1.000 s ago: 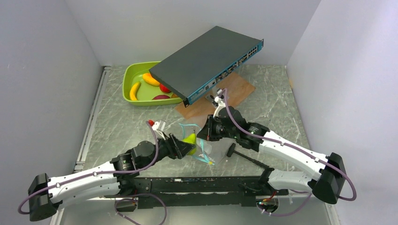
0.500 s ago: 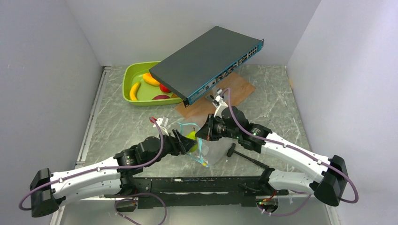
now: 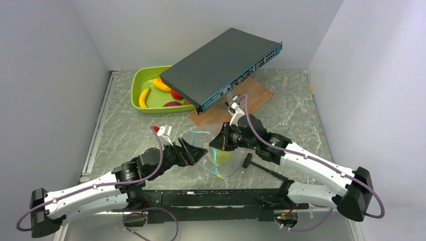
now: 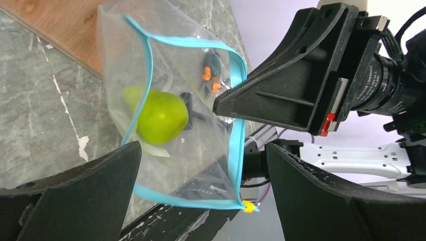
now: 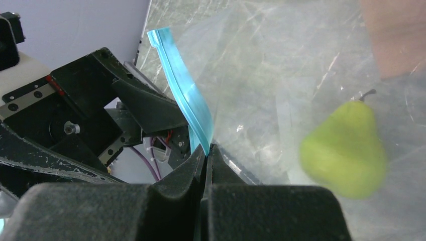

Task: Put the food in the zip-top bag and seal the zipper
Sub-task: Place the fake fruit in the zipper food storage bag.

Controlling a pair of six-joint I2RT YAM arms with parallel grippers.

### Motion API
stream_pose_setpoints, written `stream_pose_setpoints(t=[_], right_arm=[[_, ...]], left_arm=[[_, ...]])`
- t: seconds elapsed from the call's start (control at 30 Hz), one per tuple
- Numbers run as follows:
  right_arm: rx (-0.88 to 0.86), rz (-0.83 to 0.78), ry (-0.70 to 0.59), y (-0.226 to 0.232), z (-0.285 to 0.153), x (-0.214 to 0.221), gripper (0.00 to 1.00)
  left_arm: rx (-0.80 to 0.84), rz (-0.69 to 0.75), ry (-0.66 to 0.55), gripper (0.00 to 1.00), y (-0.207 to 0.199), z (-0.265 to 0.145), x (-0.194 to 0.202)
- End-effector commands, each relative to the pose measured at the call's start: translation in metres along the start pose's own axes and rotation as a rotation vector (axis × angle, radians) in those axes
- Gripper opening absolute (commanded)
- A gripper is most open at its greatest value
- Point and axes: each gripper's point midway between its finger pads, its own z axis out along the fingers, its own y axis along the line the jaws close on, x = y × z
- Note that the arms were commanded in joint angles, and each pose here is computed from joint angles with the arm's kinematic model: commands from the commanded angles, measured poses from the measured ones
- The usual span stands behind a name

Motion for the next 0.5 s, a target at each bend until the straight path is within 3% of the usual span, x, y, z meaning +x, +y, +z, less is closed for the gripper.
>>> stream_pose_setpoints(t=[0.0,0.23,0.47], right_arm=[[-0.008,-0.017,-0.047,0.003,-0.002,-0.009,0.00],[0.032,-0.047,-0.080,-0.005,-0.005,-0.014,0.00],[0.078,-0.060,-0.109,-0.017,-0.006,-0.016,0.00]], left_arm=[[0.015,0.030,-0.003,1.00,-0.008,-0.006,-0.006],[-0.030,0.071,-0.017,1.00,0.001,-0.027,-0.017],[-0.233,0.084,-0.016,1.00,0.046,-0.050,-0.020]])
